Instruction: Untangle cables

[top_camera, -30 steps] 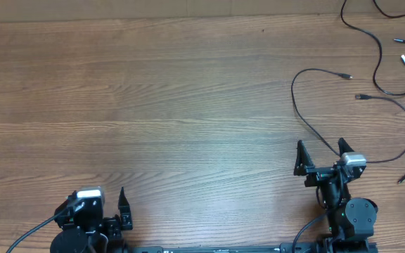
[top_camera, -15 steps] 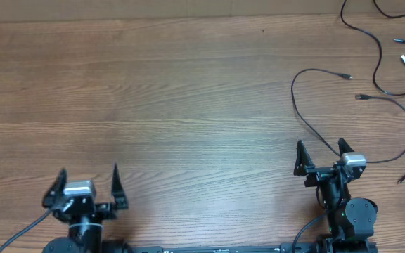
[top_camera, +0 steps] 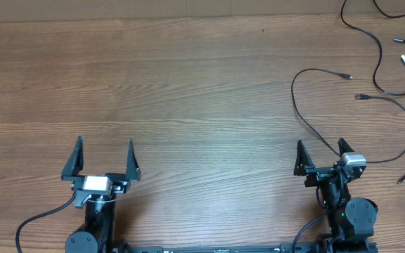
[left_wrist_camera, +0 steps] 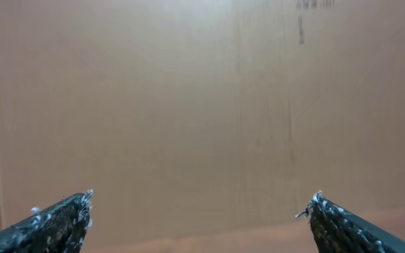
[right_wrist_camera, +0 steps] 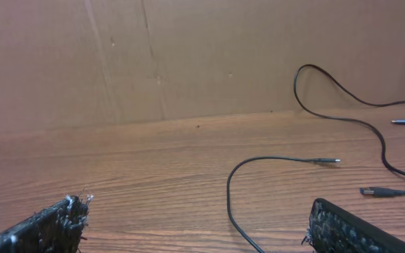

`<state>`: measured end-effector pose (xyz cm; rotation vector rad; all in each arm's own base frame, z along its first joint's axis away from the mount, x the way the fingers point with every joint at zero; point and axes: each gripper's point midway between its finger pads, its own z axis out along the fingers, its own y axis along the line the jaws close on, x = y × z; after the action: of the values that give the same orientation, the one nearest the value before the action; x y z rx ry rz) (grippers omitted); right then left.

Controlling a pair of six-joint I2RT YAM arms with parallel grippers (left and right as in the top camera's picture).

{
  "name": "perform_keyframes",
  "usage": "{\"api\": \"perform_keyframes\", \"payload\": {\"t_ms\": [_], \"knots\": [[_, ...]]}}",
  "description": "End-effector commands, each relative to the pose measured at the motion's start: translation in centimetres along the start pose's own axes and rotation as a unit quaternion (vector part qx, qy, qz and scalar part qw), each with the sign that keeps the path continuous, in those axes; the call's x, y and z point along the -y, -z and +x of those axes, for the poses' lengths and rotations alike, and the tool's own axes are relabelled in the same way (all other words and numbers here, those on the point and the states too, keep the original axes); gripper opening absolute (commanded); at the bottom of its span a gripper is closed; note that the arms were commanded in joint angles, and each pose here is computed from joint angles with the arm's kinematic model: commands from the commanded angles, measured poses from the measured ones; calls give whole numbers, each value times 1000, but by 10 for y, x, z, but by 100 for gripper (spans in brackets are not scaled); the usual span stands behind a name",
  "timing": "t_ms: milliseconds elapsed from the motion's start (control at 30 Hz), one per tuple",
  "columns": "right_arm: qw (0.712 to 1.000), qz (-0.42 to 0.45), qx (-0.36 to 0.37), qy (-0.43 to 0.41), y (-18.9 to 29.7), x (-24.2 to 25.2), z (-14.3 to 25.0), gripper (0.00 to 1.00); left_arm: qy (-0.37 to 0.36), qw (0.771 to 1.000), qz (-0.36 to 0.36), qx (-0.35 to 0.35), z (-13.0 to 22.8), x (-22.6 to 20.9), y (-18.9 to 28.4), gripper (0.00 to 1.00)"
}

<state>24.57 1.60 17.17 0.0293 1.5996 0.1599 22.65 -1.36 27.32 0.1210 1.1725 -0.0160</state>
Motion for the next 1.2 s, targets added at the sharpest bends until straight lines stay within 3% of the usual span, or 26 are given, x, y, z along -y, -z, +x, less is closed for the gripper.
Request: {"api": "perform_keyframes", "payload": {"t_ms": [0, 333, 433, 700, 1167], "knots": [[1000, 7, 3, -1, 0, 3, 1, 100, 3, 1000, 9, -8, 8, 3, 1, 100], [1000, 7, 3, -1, 0, 3, 1, 100, 28, 982, 9, -185, 94, 6, 18, 100], [1000, 7, 3, -1, 0, 3, 1, 100, 5, 975, 22, -223, 111, 10, 26, 99], [1000, 7, 3, -1, 0, 3, 1, 100, -66, 972, 70, -216, 110, 26, 26, 100], [1000, 7, 3, -1, 0, 3, 1, 100, -60, 972, 69, -216, 110, 26, 26, 100]]}}
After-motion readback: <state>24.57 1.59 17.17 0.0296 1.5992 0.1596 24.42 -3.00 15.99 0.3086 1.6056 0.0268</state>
